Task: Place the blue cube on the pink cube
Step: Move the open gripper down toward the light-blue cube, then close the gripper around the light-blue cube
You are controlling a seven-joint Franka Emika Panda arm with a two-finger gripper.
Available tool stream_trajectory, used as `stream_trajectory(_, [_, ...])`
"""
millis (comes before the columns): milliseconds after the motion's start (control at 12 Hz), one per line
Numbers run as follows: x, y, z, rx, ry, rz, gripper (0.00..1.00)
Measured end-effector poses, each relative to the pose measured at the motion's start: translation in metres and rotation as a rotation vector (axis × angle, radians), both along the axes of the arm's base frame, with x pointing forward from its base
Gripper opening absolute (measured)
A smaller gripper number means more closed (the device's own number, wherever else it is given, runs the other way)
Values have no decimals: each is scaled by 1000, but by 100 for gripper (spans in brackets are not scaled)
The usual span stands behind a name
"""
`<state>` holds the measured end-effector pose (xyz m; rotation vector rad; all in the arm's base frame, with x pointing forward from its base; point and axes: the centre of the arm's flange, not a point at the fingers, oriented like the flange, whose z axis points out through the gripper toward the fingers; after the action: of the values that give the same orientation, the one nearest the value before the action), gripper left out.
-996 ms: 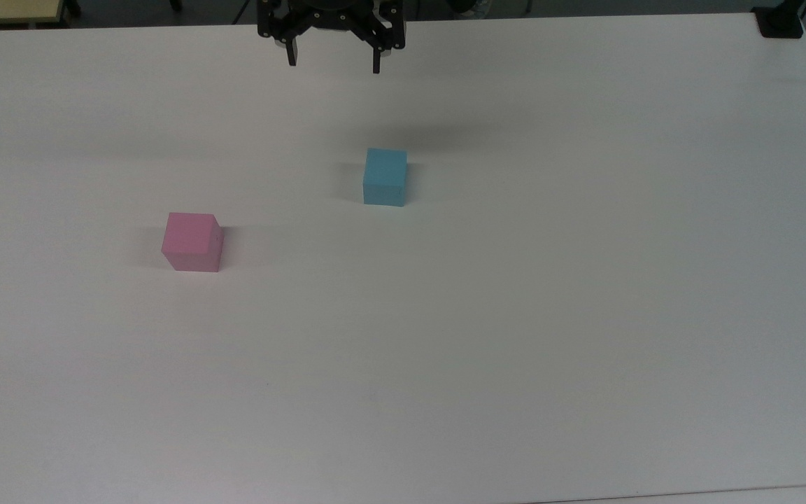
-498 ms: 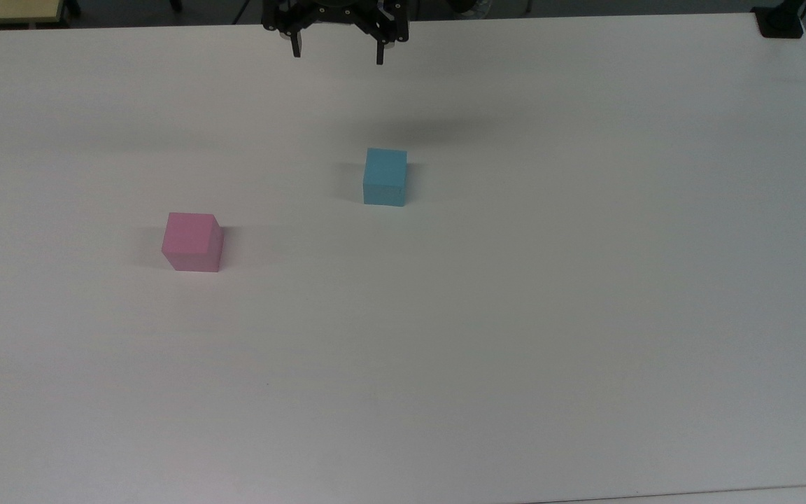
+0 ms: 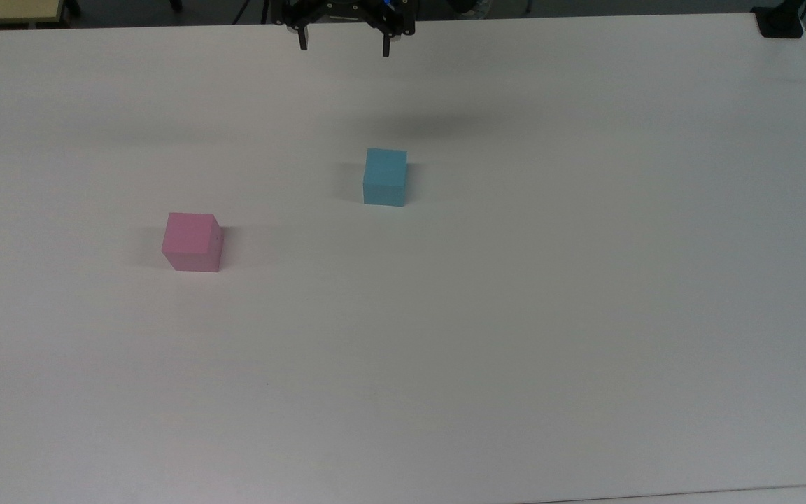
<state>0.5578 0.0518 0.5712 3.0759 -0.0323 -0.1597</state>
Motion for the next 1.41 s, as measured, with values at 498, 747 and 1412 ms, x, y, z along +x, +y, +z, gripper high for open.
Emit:
stream_trajectory(498, [4, 21, -18, -6, 22, -6, 100])
stream_trajectory(747, [28, 35, -97, -10, 53, -30, 100])
stream_trajectory(1412, [31, 53, -225, -13, 54, 5, 100])
